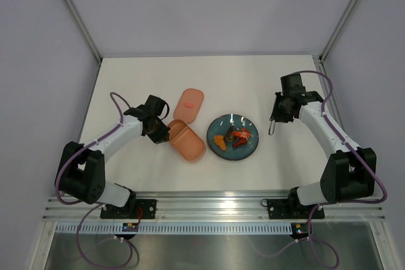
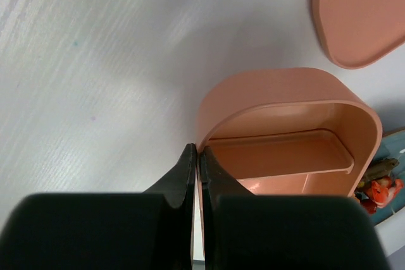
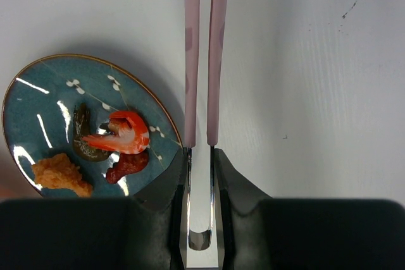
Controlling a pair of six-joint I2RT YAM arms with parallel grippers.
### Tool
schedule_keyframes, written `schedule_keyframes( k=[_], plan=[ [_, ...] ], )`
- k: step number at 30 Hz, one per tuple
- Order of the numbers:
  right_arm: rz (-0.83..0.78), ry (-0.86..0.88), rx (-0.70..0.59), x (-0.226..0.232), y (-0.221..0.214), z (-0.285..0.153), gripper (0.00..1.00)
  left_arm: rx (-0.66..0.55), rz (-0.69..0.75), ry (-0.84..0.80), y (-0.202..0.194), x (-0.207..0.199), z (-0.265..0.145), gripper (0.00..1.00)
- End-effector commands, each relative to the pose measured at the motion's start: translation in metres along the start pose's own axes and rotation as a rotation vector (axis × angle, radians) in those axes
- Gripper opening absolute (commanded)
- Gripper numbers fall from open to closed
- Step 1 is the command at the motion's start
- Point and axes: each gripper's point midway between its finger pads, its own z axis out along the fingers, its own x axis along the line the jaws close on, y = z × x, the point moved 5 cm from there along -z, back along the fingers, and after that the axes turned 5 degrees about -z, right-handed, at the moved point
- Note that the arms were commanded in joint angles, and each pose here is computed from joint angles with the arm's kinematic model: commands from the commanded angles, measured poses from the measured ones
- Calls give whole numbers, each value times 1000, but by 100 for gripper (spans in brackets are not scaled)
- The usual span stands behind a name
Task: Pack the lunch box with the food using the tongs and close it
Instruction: Adjust the packing box at the center of the board.
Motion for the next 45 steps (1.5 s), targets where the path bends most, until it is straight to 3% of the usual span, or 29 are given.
schedule_keyframes(
  k=[1,12,15,16,18,23,25,38,45],
  plan=[
    [-28,37,-32,6,5,-6,16,-3,-57,52,-5,-5,-2,0],
    [-31,84,-10,12,0,-3,17,-63,-103,110,-5,-6,5,0],
    [-34,104,-8,14,0,-6,17,-53,-97,118,-6,-7,7,14],
    [-39,108,-5,14,-1,-6,18,-47,-91,126,-8,-5,9,32],
    [-49,114,-2,16,-1,-9,18,-39,-79,120,-10,-6,10,38],
    [-76,142,22,25,-5,-17,20,-12,-41,113,-18,-5,10,77],
    [-102,165,40,35,-10,-21,21,-9,-26,100,-19,-6,6,82],
    [-284,402,264,82,-69,-62,26,-188,127,-150,7,-19,-64,91],
    [-332,410,312,93,-88,-74,30,-302,200,-140,37,-24,-88,92]
  ],
)
